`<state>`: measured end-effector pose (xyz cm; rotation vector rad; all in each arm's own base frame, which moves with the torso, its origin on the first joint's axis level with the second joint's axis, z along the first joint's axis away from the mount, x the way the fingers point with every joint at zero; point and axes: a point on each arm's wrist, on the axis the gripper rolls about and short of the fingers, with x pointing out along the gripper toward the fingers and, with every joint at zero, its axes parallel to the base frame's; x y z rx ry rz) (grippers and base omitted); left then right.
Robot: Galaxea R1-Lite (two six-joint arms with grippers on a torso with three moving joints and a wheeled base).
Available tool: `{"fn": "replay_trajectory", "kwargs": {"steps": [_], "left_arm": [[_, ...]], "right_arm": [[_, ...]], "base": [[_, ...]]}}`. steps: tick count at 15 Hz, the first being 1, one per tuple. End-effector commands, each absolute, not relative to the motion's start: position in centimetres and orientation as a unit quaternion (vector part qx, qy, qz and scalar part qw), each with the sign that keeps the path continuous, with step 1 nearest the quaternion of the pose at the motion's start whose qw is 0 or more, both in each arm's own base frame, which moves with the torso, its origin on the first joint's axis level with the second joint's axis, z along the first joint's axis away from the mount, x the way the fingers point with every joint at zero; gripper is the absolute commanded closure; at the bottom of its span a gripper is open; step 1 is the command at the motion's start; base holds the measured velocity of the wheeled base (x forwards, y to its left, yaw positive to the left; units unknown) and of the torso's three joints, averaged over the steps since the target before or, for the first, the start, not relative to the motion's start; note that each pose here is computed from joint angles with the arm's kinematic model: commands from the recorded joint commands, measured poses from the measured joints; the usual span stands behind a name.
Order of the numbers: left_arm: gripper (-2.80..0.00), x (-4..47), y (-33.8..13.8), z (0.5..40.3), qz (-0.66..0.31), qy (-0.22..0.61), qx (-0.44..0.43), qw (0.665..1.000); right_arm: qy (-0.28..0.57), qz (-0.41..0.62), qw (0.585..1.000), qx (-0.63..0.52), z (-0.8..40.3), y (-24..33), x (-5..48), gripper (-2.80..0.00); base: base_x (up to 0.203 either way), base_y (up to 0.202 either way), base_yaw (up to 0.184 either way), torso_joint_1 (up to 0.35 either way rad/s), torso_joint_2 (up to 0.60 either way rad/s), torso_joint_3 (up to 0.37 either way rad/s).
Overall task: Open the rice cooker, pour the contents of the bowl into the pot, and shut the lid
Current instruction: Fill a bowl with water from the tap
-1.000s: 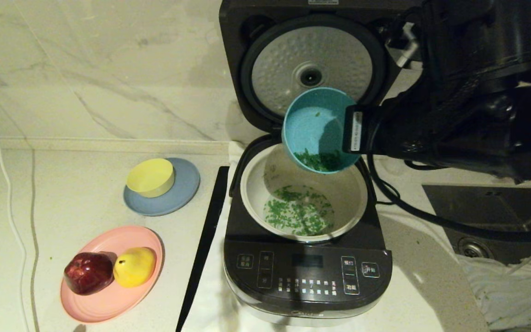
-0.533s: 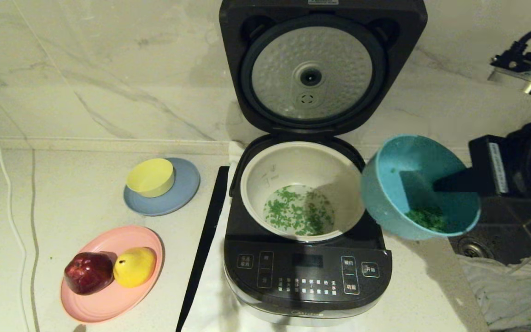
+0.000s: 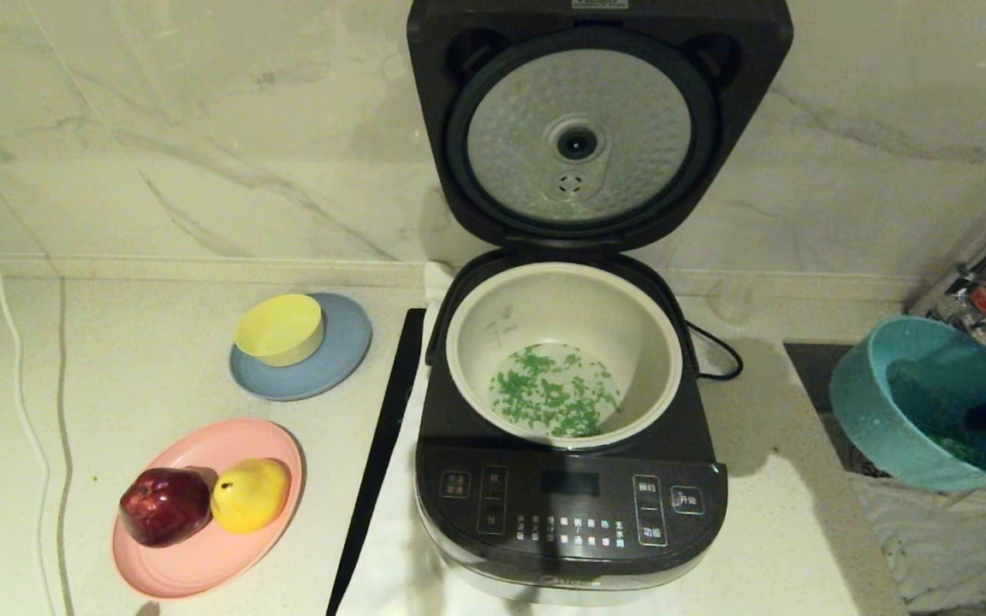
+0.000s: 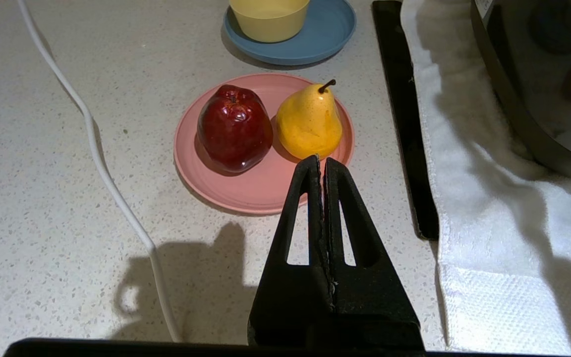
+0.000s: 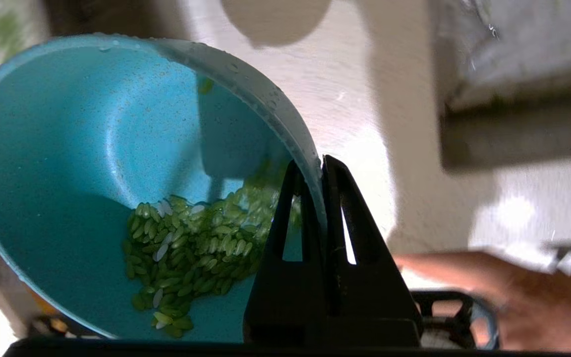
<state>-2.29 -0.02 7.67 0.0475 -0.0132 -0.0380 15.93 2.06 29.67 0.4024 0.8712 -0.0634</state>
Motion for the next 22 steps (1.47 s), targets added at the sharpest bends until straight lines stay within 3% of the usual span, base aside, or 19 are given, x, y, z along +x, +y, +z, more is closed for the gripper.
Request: {"fn": "replay_trajectory", "kwargs": {"steps": [1, 5, 10, 17, 22], "left_arm": [[0.0, -2.2, 0.0, 7.5, -0.019, -0.003, 0.024, 1.0], [0.0, -2.2, 0.0, 7.5, -0.019, -0.003, 0.024, 1.0], [0.0, -2.2, 0.0, 7.5, -0.019, -0.003, 0.024, 1.0], [0.0, -2.2, 0.0, 7.5, -0.019, -0.003, 0.024, 1.0], [0.0, -2.2, 0.0, 7.5, -0.02, -0.003, 0.024, 1.0]], "right_arm": [[0.437, -0.084, 0.865, 0.232, 28.0, -0.4, 16.5, 0.0], [0.374, -0.158, 0.866, 0.292, 25.3, -5.3, 19.1, 0.0], [0.38, -0.248, 0.826, 0.335, 21.8, -11.6, 19.6, 0.0], [0.359, -0.308, 0.783, 0.403, 16.7, -21.6, 19.1, 0.0], [0.347, -0.324, 0.771, 0.424, 13.7, -25.5, 19.8, 0.0]], "base": [[0.0, 0.0, 0.0, 0.0, 0.0, 0.0], [0.0, 0.0, 0.0, 0.0, 0.0, 0.0], [0.0, 0.0, 0.0, 0.0, 0.0, 0.0], [0.0, 0.0, 0.0, 0.0, 0.0, 0.0], [0.0, 0.0, 0.0, 0.0, 0.0, 0.0]]}}
